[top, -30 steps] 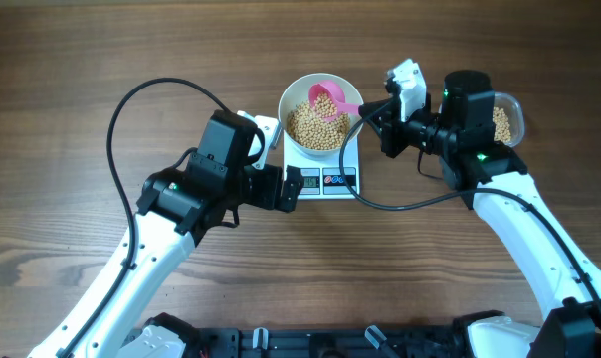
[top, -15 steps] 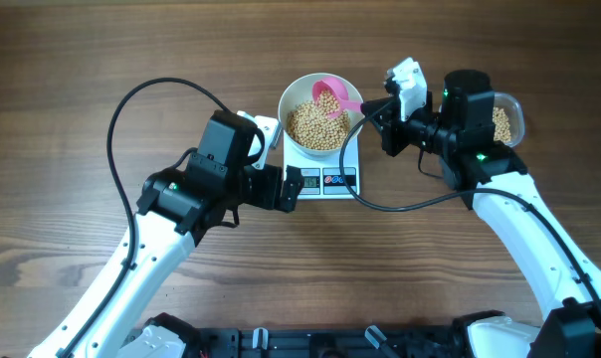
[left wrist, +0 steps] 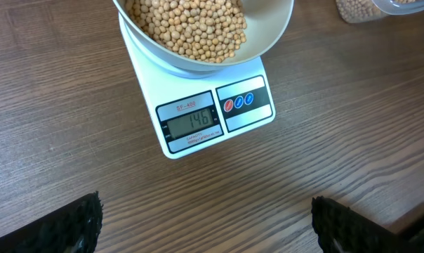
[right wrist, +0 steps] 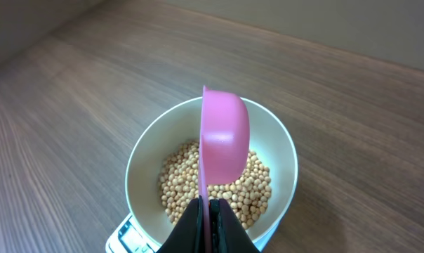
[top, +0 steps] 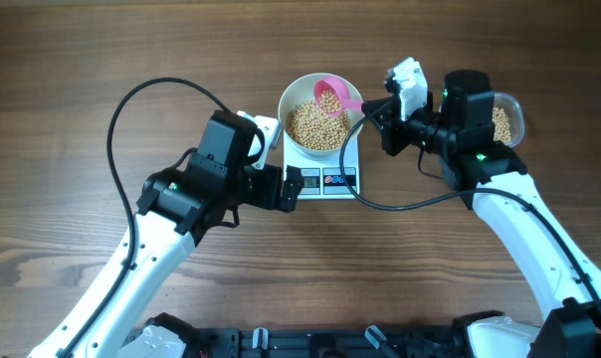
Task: Scoop item into bowl and weigh 150g on scale
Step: 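Tilt the scoop slowly with the right gripper, trickling soybeans into the bowl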
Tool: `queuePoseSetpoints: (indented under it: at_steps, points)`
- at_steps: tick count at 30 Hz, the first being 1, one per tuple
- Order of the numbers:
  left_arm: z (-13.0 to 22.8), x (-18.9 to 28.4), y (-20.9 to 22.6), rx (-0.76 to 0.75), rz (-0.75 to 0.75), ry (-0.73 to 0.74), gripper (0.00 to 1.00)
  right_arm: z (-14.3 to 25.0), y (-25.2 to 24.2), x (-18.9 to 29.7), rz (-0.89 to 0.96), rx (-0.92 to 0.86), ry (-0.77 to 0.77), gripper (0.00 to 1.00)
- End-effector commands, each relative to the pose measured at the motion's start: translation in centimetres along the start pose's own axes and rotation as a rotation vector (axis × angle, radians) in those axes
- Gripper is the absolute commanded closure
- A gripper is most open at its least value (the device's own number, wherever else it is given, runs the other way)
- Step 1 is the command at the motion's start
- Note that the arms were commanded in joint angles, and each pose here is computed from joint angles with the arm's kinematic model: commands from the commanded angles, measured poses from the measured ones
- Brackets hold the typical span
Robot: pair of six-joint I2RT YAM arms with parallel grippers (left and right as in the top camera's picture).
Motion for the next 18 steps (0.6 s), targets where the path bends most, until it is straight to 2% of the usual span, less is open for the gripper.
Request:
queuePoseSetpoints:
  at_steps: [1, 4, 7, 9, 11, 18]
  points:
    - [-0.1, 0.3, -0.3, -0.021, 0.009, -0.011, 0.0, 0.6, 1.1, -0.3, -0.073, 0.054, 0.018, 0.96]
    - [-0.1, 0.3, -0.3, -0.021, 0.009, -0.011, 0.0, 0.3, -0.1, -0.3, 0.003, 0.068, 0.013, 0.96]
    - [-0.1, 0.3, -0.3, -0.021, 0.009, -0.011, 0.0, 0.3, 0.1, -0.3, -0.012, 0.033, 0.011, 0.96]
    - [-0.1, 0.3, -0.3, -0.021, 0.009, -0.011, 0.0, 0.2, 0.2, -0.3, -0.014, 0.07, 0.006, 0.96]
    - [-0.1, 0.3, -0.3, -0.021, 0.009, -0.011, 0.0, 0.1, -0.8, -0.3, 0.045, -0.005, 0.004, 0.96]
    - [-0.1, 0.3, -0.3, -0.021, 0.009, -0.011, 0.0, 0.1, -0.1, -0.3, 0.006, -0.054, 0.004, 0.96]
Point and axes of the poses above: each gripper's point midway between its finger pads, its own x axis back along the fingers, its own y axis along the line the jaws close on, z = x × y, the point moved 1 cm from there along x, back along the fingers, and after that the axes turned 3 degrees about -x, right-handed, at the moved point
